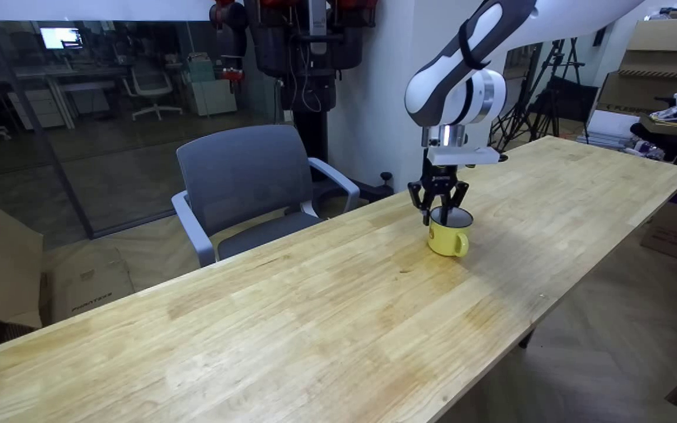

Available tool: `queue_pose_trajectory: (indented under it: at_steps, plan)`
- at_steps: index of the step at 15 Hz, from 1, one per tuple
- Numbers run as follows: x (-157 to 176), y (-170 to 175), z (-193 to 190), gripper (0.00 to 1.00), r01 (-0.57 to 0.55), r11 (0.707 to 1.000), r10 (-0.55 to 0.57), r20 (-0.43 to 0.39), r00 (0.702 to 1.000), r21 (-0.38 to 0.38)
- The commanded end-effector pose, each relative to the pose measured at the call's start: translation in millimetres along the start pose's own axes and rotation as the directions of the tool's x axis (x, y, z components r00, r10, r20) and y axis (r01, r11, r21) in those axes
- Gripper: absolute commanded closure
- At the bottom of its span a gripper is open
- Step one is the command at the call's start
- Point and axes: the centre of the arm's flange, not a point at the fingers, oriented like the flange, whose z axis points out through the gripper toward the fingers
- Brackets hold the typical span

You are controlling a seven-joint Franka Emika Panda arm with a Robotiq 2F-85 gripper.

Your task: Move the cup to the left

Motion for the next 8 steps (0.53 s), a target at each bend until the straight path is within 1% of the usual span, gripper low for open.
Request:
queue_pose_trajectory:
  at_steps: [1,2,3,5,8]
  plan:
    - [11.9,-9.4,-9.9,0.88,-0.029,0.999,0.028,-0.018,0.999,-0.035]
    - [11.9,-11.0,-11.6,0.95,-0.027,0.999,0.027,-0.021,0.999,-0.04]
    - [11.3,-12.5,-12.5,0.99,-0.027,0.999,0.026,-0.02,0.999,-0.044]
    - [10.6,-13.0,-14.1,1.0,-0.029,0.998,0.028,-0.02,0.999,-0.061]
    - [10.1,-13.9,-15.6,0.97,-0.027,0.997,0.026,-0.015,1.0,-0.072]
